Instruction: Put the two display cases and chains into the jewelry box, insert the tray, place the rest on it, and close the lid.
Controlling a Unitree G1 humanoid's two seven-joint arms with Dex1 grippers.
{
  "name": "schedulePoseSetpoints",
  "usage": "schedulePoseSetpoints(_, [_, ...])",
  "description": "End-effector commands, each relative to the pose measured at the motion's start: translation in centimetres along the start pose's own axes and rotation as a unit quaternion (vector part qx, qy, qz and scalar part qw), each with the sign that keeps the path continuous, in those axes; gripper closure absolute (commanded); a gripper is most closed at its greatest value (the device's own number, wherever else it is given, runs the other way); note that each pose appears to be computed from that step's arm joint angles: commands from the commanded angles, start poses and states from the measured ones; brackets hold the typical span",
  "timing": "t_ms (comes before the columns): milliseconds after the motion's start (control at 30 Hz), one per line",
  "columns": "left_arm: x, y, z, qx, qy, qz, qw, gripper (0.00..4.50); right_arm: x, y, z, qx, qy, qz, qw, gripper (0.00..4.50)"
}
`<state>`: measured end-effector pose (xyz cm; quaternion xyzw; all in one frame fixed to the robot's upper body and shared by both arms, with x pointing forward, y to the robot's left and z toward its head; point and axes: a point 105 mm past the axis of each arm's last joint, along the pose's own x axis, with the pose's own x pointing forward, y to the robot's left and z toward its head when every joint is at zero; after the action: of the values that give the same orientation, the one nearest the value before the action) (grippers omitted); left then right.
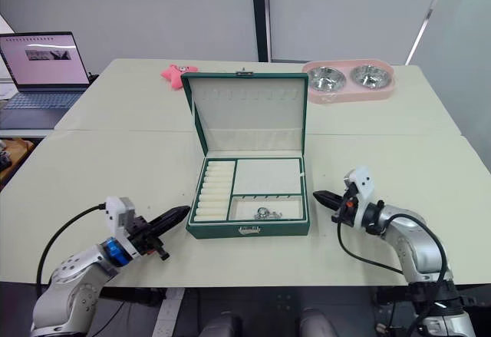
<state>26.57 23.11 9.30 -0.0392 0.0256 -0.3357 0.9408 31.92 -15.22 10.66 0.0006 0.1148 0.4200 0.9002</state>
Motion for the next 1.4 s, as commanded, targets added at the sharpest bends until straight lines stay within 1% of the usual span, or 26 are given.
schedulePoseSetpoints(33, [-1.8,-0.4,2.8,0.044,-0.034,0.002,0.998,4.50,-0.2,-0.6,2.0,-0.026,-0.031,0.001,0.999,4.47])
schedulePoseSetpoints(133, [-3.4,-1.9,3.7,0.046,-0.050,0.000,0.998,4.50,-0.3,-1.9,2.9,-0.040,-0.040,-0.012,0.998,4.47])
schedulePoseSetpoints(267, [-5.4,-6.0,4.5,0.028,-0.068,-0.023,0.997,4.50,0.1,-4.1,4.7,-0.062,-0.055,-0.023,0.996,4.47])
schedulePoseSetpoints(367, [-6.4,-7.6,5.7,0.002,-0.105,-0.004,0.994,4.50,0.5,-5.5,5.9,-0.077,-0.061,-0.026,0.995,4.47])
schedulePoseSetpoints(400, [-6.6,-8.1,5.9,-0.005,-0.109,-0.001,0.994,4.50,0.6,-5.9,6.3,-0.079,-0.065,-0.027,0.994,4.47])
schedulePoseSetpoints(500, [-7.3,-11.1,5.9,-0.014,-0.113,-0.007,0.993,4.50,1.1,-7.5,8.0,-0.096,-0.078,-0.043,0.991,4.47])
schedulePoseSetpoints(567, [-7.9,-12.3,5.7,-0.022,-0.117,0.001,0.993,4.50,1.3,-8.3,9.1,-0.105,-0.086,-0.049,0.989,4.47])
schedulePoseSetpoints(667, [-8.8,-12.6,5.3,-0.016,-0.119,0.031,0.992,4.50,1.8,-9.2,10.4,-0.115,-0.093,-0.054,0.988,4.47])
schedulePoseSetpoints(800, [-9.4,-13.0,5.0,-0.012,-0.124,0.050,0.991,4.50,2.4,-9.8,11.8,-0.127,-0.098,-0.061,0.985,4.47])
schedulePoseSetpoints(900, [-9.6,-12.8,4.7,-0.006,-0.126,0.066,0.990,4.50,3.2,-9.8,13.3,-0.138,-0.111,-0.068,0.982,4.47])
schedulePoseSetpoints(1033, [-9.9,-12.7,4.4,-0.006,-0.127,0.074,0.989,4.50,3.9,-9.6,14.2,-0.146,-0.118,-0.068,0.980,4.47])
schedulePoseSetpoints(1133, [-9.8,-13.1,4.4,-0.005,-0.126,0.062,0.990,4.50,4.1,-9.5,14.5,-0.148,-0.120,-0.068,0.979,4.47])
schedulePoseSetpoints(1200, [-9.6,-13.2,4.8,-0.001,-0.136,0.060,0.989,4.50,4.2,-9.5,14.5,-0.149,-0.119,-0.069,0.979,4.47])
schedulePoseSetpoints(1333, [-9.4,-12.6,5.4,0.015,-0.154,0.076,0.985,4.50,4.4,-9.5,14.3,-0.148,-0.118,-0.071,0.979,4.47])
schedulePoseSetpoints(1400, [-9.4,-12.5,5.5,0.020,-0.154,0.076,0.985,4.50,4.6,-9.5,14.2,-0.148,-0.118,-0.072,0.979,4.47])
